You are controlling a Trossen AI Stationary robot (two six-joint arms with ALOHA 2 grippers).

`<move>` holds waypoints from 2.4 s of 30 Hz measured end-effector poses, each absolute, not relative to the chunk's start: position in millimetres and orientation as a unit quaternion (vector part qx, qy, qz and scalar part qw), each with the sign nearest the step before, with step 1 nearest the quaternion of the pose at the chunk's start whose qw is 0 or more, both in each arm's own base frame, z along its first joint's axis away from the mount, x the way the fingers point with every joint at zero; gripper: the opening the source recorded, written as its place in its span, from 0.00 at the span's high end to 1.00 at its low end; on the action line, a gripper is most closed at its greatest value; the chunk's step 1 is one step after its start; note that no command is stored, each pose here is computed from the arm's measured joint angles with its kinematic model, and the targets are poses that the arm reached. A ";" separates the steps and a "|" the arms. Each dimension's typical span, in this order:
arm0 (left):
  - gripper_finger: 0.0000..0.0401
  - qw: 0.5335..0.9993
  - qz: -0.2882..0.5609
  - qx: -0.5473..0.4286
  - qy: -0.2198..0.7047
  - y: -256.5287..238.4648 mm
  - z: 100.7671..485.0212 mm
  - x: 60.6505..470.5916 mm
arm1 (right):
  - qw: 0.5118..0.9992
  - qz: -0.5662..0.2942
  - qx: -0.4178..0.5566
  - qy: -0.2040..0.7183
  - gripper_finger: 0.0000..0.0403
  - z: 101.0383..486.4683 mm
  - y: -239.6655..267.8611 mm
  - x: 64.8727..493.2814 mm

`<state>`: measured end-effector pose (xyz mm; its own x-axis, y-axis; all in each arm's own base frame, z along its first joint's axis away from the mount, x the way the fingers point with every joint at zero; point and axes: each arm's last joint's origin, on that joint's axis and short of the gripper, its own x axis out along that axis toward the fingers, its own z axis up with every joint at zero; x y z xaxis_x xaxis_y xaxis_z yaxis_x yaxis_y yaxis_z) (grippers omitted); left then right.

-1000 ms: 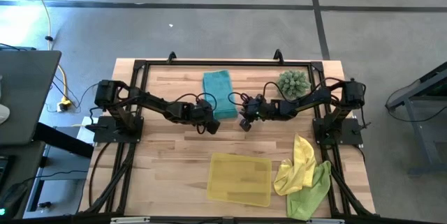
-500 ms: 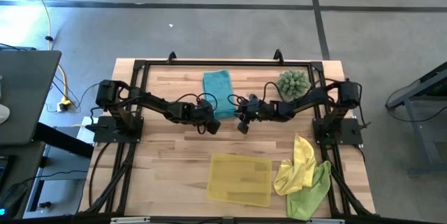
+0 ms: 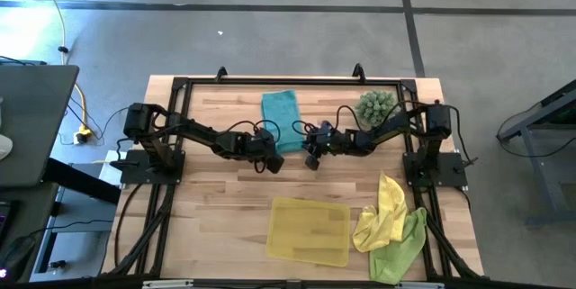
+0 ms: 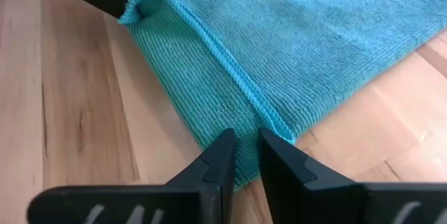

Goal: Roll microfiber towels into tight, uniform cylinder then place into a basket
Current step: Roll the blue towel

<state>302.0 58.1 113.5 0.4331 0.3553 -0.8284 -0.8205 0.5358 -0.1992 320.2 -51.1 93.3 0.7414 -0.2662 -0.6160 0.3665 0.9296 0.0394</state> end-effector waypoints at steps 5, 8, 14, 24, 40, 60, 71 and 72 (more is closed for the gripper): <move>0.98 0.804 0.356 -0.263 0.397 58.0 115.1 301.3 | 0.928 -0.171 0.079 0.321 0.86 92.5 -50.9 320.0; 0.94 0.810 0.346 -0.237 0.410 58.3 115.7 300.7 | 0.928 -0.168 0.082 0.323 0.86 92.2 -50.7 319.8; 0.79 0.790 0.341 -0.203 0.468 58.0 122.6 299.9 | 0.927 -0.167 0.084 0.324 0.86 91.9 -50.5 319.6; 0.70 0.801 0.222 -0.150 0.536 45.4 156.1 321.0 | 0.927 -0.167 0.084 0.325 0.86 91.9 -50.5 319.6; 0.74 0.822 0.243 -0.071 0.509 79.4 131.8 317.6 | 0.923 -0.171 0.096 0.331 0.86 90.7 -49.7 318.6; 0.74 0.820 0.220 -0.113 0.516 80.0 124.7 311.4 | 0.943 -0.062 -0.077 0.319 0.79 118.0 -37.1 318.2; 0.74 0.824 0.205 -0.094 0.520 78.5 124.3 312.0 | 0.908 -0.038 -0.231 0.346 0.55 102.2 -23.1 321.0; 0.74 0.824 0.205 -0.095 0.520 78.3 124.3 312.0 | 0.906 -0.046 -0.233 0.349 0.55 100.9 -24.8 320.9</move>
<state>312.0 78.3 124.3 0.3748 0.2399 -0.8955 -0.4370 0.8976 0.0576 320.9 -24.8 100.9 0.7516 -0.2453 -0.6123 -0.0802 0.8874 -0.4540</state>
